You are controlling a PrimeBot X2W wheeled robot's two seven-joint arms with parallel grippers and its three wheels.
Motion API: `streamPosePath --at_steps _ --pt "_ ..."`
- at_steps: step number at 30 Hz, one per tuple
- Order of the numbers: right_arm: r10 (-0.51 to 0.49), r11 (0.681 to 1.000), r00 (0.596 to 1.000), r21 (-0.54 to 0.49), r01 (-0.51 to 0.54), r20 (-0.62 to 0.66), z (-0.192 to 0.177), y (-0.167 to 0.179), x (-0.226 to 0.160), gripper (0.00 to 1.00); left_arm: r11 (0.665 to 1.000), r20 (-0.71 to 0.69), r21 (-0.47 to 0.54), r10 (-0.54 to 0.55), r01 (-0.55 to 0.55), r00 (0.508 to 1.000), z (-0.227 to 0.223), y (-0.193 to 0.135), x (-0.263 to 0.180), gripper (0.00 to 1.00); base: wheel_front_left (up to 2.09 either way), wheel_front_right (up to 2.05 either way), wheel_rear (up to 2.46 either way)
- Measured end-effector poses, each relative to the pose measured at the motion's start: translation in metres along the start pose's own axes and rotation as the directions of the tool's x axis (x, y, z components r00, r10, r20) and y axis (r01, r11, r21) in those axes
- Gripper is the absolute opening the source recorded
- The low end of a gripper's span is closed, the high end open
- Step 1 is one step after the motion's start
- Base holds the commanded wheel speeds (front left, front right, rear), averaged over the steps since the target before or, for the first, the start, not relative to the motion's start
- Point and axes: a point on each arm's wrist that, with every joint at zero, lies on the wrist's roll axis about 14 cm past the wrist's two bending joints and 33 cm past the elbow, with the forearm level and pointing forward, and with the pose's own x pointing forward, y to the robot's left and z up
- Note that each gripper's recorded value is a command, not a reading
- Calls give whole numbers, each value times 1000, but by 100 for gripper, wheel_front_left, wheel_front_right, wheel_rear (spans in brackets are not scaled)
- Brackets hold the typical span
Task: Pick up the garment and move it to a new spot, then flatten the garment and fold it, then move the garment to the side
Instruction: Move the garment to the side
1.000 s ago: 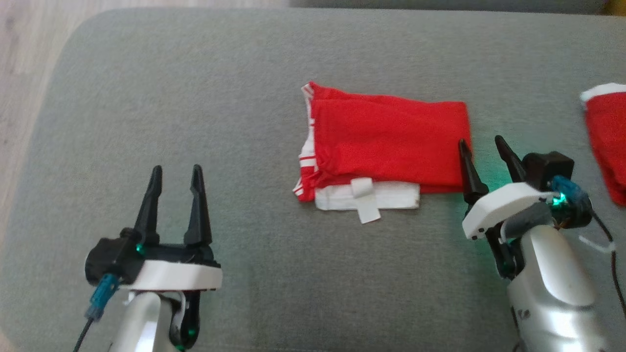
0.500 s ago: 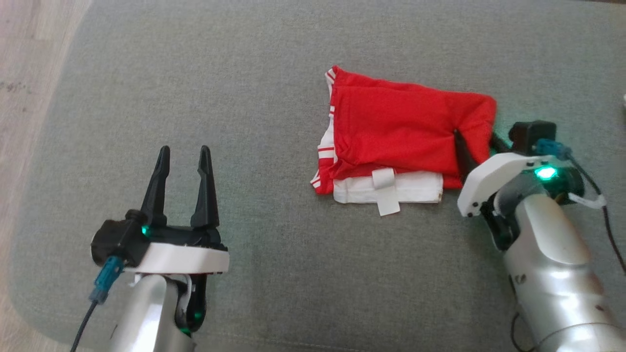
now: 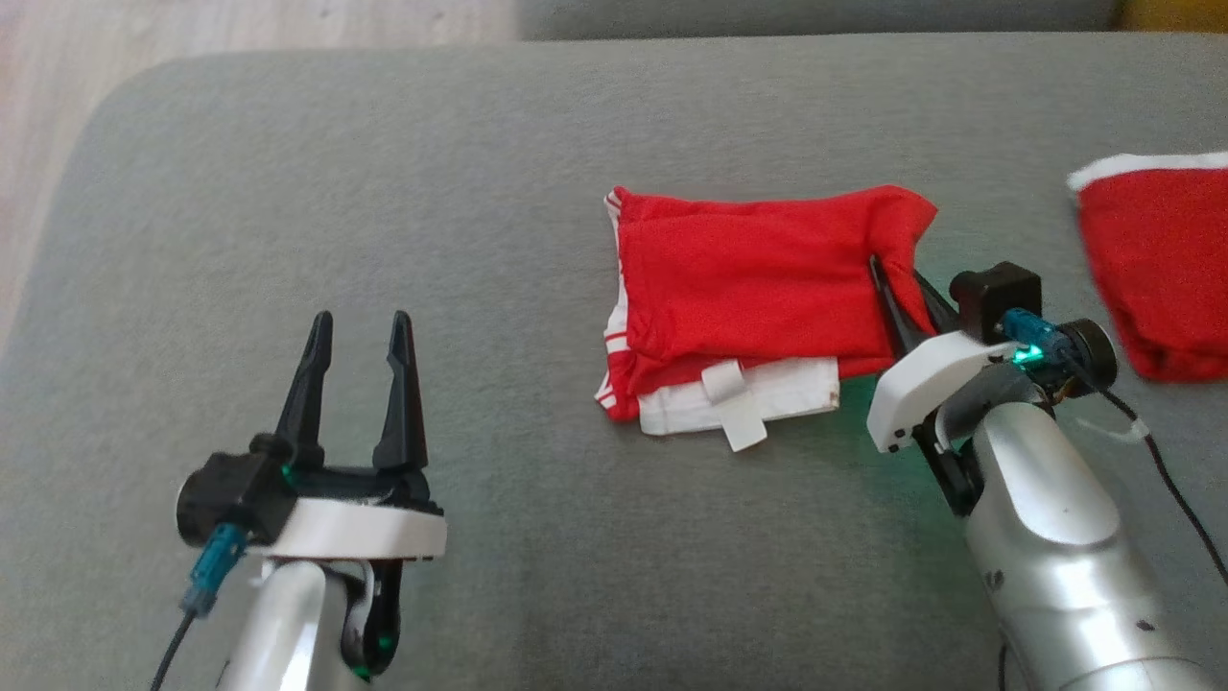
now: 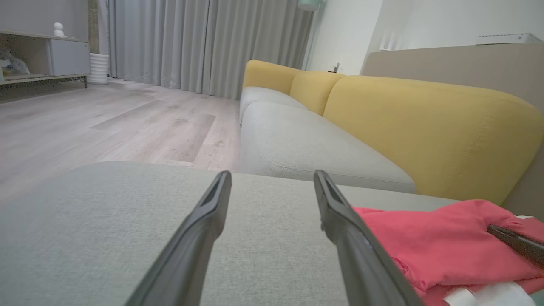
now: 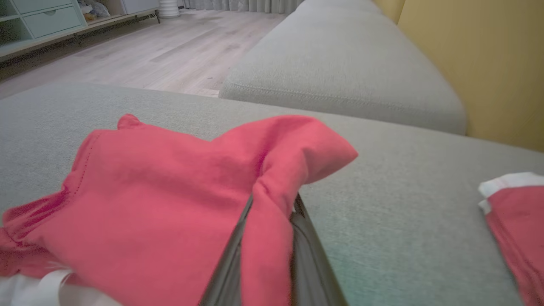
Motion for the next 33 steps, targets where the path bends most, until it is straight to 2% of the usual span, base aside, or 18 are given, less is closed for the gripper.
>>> streamPosePath --at_steps 5,10,21,24,25,33 --pt "-40 992 998 -116 44 43 14 -17 -21 0 998 10 -3 -60 60 998 1 -21 6 100 0 0 0" --pt "-82 971 996 -223 88 35 18 -45 -36 0 993 -7 -12 -115 115 993 -7 -39 15 100 0 0 0" --pt "-280 865 958 -451 221 -67 17 -169 -60 0 985 -47 -34 -173 171 984 -34 -52 48 100 0 0 0" --pt "-346 832 935 -484 270 -74 22 -204 -64 0 983 -61 -37 -183 181 981 -43 -53 55 100 0 0 0" --pt "-346 832 935 -484 270 -74 22 -204 -64 0 983 -61 -37 -183 181 981 -43 -53 55 100 0 0 0" --pt "-469 774 877 -524 355 -99 24 -260 -68 0 986 -96 -47 -167 163 981 -61 -42 62 100 0 0 0"
